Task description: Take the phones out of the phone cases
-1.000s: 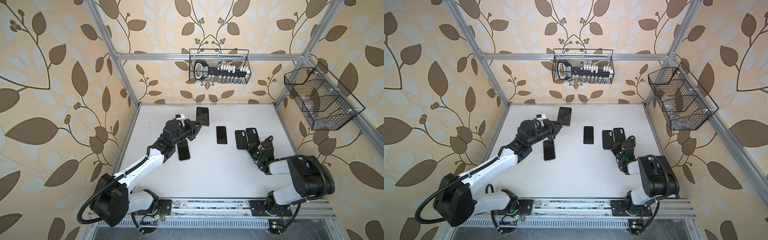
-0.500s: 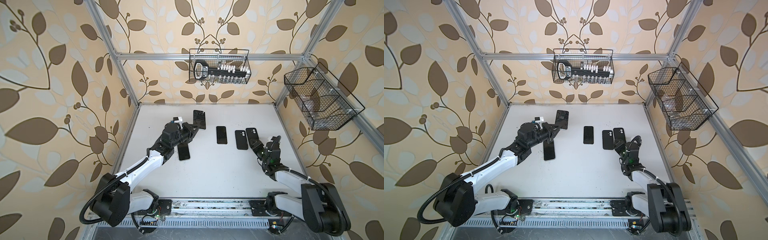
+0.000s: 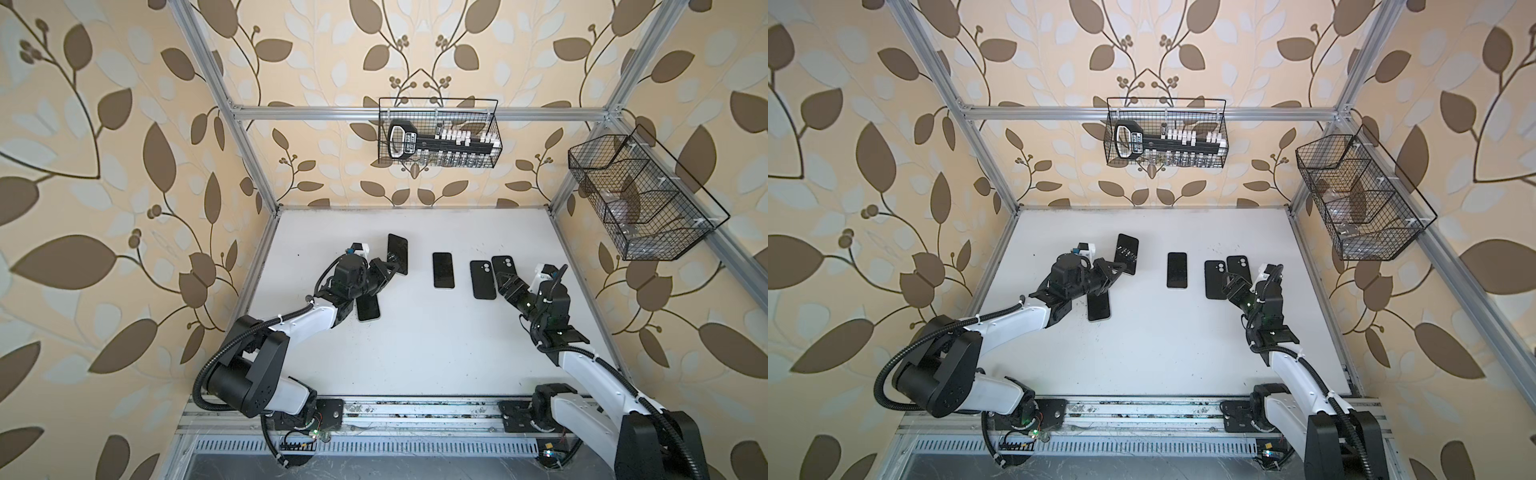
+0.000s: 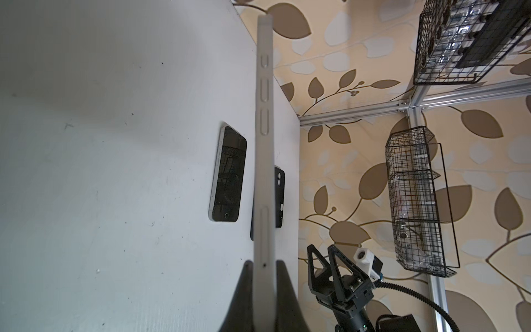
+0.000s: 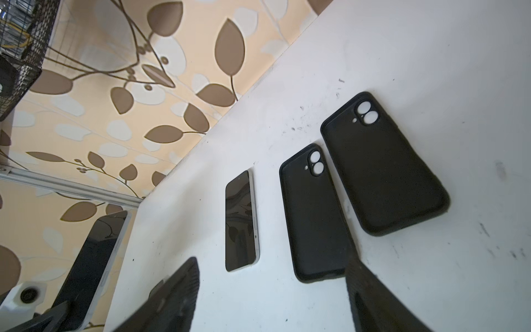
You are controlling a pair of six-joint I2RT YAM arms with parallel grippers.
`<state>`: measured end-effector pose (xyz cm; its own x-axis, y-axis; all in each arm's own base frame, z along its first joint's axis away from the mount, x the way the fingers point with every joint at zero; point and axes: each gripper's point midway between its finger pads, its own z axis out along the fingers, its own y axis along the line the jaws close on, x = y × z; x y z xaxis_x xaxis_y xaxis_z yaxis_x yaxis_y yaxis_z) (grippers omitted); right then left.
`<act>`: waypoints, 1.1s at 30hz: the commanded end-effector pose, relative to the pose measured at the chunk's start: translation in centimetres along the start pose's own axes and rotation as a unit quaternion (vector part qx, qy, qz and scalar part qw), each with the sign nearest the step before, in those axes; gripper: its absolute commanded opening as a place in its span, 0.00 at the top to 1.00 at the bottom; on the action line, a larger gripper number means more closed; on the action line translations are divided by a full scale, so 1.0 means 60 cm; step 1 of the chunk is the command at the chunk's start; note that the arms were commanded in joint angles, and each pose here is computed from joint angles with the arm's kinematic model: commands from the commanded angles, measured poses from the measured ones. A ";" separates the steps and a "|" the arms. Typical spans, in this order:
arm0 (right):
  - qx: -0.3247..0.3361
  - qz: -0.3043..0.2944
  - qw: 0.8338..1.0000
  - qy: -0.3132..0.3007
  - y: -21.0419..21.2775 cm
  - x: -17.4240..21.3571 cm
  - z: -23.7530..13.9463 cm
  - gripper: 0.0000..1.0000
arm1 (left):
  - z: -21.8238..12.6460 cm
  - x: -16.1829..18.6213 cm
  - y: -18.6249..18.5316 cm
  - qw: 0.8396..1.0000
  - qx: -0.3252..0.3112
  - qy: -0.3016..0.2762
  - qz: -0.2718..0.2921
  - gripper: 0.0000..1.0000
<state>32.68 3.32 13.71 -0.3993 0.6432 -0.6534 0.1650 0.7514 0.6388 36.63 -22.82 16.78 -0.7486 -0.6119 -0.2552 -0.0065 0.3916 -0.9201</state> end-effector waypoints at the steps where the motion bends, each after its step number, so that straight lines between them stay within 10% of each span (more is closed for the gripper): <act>1: -0.008 -0.022 0.999 0.023 0.008 0.015 -0.001 0.16 | 0.015 -0.003 -0.028 0.997 0.062 -0.004 0.040 1.00; 4: -0.009 -0.026 0.999 0.034 0.011 0.024 0.001 0.00 | 0.038 -0.002 -0.014 0.997 0.068 0.000 0.026 1.00; 33: -0.005 -0.041 0.997 0.060 -0.013 0.057 -0.002 0.00 | 0.161 0.030 0.065 0.999 0.040 0.013 -0.017 1.00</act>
<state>31.47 4.85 11.90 -0.4976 0.5691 -0.6546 0.1199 0.7925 0.5979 40.25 -27.57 6.01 -0.7857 -0.5986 -0.1560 -0.1039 0.3762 -0.9207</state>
